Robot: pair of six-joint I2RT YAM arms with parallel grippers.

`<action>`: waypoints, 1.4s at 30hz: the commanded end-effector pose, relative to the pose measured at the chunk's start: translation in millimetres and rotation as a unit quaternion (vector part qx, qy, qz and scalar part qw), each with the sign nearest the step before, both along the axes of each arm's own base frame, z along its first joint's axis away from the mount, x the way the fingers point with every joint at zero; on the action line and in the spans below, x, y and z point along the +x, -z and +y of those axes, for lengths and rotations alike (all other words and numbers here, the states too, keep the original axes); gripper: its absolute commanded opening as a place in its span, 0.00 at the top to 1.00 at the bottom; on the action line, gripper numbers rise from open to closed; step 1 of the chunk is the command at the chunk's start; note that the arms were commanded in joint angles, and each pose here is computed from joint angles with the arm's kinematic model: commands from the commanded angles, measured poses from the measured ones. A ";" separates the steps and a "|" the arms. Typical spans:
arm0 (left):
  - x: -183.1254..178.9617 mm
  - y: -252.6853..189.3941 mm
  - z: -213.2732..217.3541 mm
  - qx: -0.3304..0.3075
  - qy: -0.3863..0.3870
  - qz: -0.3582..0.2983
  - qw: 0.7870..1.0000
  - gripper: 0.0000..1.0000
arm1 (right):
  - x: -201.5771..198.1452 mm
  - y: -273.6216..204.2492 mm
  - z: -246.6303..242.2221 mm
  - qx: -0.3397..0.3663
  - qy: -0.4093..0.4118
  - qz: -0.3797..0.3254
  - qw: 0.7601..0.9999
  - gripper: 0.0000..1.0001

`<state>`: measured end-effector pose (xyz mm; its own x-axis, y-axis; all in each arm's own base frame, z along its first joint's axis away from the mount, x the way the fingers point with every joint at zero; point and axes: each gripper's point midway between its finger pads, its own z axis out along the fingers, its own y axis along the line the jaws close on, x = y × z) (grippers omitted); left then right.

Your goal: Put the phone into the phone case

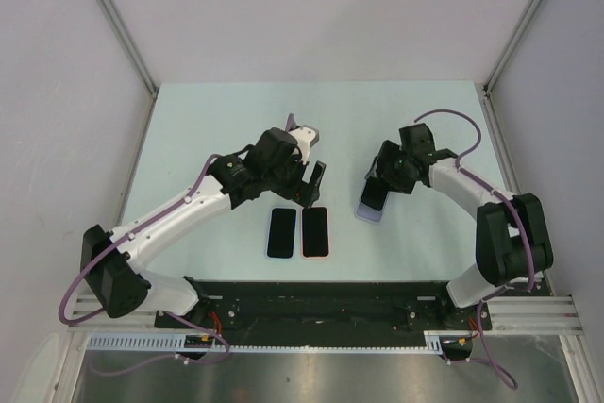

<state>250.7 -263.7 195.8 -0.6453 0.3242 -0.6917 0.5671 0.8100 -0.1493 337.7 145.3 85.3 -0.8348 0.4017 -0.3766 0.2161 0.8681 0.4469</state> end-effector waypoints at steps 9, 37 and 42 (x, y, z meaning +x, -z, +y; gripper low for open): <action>3.4 -9.5 1.5 -0.012 -0.009 -0.015 1.000 0.05 | 30.9 9.3 15.9 -0.045 0.007 -0.046 0.998 0.43; 1.5 -13.4 -1.5 -0.023 -0.004 -0.015 1.000 0.05 | -30.8 55.6 -0.5 -0.172 0.011 0.021 0.985 0.30; 0.9 -13.0 -0.6 -0.023 -0.005 -0.014 1.000 0.04 | -32.1 52.0 -8.0 -0.184 0.032 0.015 0.982 0.20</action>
